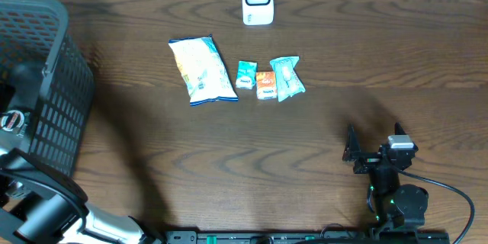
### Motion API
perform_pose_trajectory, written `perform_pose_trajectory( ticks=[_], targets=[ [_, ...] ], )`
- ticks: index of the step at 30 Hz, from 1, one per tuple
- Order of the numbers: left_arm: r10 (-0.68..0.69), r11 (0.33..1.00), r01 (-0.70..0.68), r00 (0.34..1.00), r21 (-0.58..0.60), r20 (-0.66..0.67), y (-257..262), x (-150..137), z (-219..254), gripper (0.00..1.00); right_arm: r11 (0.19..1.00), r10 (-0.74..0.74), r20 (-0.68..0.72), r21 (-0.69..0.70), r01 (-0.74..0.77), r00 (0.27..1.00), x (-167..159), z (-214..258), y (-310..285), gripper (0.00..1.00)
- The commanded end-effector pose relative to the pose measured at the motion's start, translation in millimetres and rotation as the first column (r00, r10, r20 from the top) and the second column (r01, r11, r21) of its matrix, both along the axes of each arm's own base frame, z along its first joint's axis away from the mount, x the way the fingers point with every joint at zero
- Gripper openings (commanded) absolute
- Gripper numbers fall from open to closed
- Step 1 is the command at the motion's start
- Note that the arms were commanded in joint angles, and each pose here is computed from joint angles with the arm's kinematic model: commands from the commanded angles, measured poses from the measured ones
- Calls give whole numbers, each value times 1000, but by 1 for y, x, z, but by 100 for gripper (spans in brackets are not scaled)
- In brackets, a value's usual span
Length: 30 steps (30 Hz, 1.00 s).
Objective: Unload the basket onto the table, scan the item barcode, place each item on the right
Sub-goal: 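Reach into the basket and grasp the dark green Zam-Buk tin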
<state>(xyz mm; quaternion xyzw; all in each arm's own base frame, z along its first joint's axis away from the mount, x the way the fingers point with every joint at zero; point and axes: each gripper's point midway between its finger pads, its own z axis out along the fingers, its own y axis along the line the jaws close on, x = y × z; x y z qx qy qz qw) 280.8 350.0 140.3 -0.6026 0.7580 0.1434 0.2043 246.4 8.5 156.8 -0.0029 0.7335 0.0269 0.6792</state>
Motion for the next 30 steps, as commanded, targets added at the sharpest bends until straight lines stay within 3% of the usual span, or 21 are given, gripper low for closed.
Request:
perform_pose_trajectory(
  ticks=[1,10,19,30],
  targets=[
    [3,1000,-2,998,9,-60,6,1,-18,98,1000,-7,-5,7,7,1000,0,-2,-2,99],
    [-4,999,-2,993,-46,-115,13,8,-70,98,1000,-7,-5,7,7,1000,0,-2,-2,99],
    [1,1000,-1,998,7,-63,27,23,-72,98,1000,-7,-5,7,7,1000,0,-2,-2,99],
    [-3,1000,0,995,-28,-98,27,22,-106,98,1000,-7,-5,7,7,1000,0,-2,-2,99]
  ],
)
